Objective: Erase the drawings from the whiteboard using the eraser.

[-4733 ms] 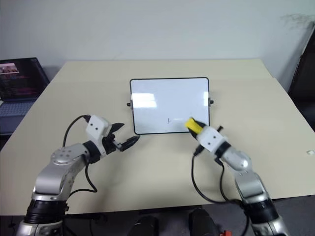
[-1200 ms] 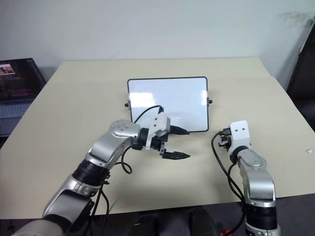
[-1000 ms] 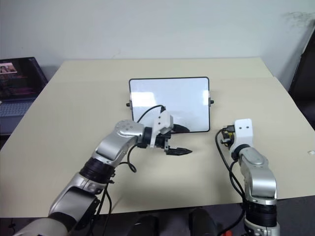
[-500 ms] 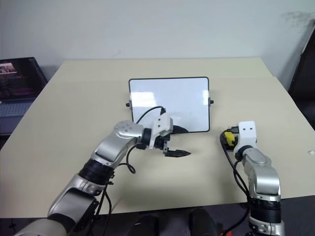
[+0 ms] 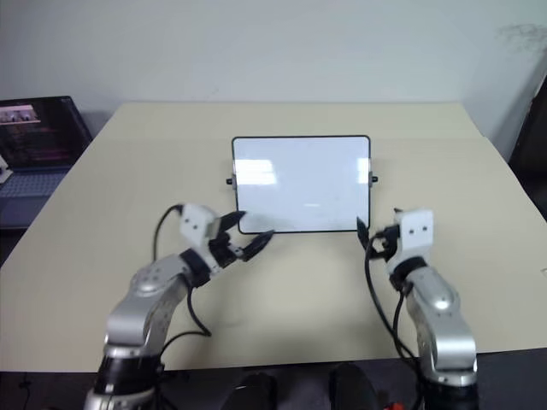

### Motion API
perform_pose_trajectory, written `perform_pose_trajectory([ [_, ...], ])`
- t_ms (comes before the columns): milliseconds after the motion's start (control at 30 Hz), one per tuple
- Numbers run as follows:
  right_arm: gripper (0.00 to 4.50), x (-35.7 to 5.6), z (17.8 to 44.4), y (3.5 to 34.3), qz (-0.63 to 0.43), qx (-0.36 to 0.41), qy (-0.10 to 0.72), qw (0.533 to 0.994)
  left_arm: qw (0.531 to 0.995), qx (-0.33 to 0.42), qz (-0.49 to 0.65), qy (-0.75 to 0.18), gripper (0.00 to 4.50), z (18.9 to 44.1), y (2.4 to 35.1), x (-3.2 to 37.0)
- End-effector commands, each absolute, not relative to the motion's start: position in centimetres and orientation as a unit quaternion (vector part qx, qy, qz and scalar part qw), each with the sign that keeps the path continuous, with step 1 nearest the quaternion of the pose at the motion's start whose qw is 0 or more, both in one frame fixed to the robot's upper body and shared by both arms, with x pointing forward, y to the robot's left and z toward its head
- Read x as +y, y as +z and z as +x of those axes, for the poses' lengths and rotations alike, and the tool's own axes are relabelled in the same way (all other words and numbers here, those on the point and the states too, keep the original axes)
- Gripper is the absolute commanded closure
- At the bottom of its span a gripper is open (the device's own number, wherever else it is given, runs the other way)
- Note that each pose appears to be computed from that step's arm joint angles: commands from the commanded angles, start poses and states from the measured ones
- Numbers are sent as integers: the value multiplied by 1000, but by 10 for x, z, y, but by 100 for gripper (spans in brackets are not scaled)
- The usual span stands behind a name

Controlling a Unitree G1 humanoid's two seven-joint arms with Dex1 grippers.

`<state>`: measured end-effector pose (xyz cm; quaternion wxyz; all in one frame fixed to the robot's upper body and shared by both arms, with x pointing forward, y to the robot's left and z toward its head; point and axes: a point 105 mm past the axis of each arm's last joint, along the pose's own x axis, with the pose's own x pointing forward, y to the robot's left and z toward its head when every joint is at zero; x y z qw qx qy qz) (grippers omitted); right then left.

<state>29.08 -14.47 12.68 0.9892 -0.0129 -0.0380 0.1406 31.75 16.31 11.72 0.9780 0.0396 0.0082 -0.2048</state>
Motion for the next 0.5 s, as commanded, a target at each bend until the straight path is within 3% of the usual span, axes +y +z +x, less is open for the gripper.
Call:
perform_pose_trajectory([
  [33, 2, -143, 267, 130, -5, -80, 160, 984, 993, -43, 98, -57, 0, 315, 134, 208],
  [267, 2, -197, 241, 112, -10, -68, 63, 996, 995, -20, 93, 7, 0, 301, 116, 229],
  [500, 2, -201, 242, 107, -20, -34, 84, 996, 997, -3, 72, -14, 0, 294, 108, 206],
])
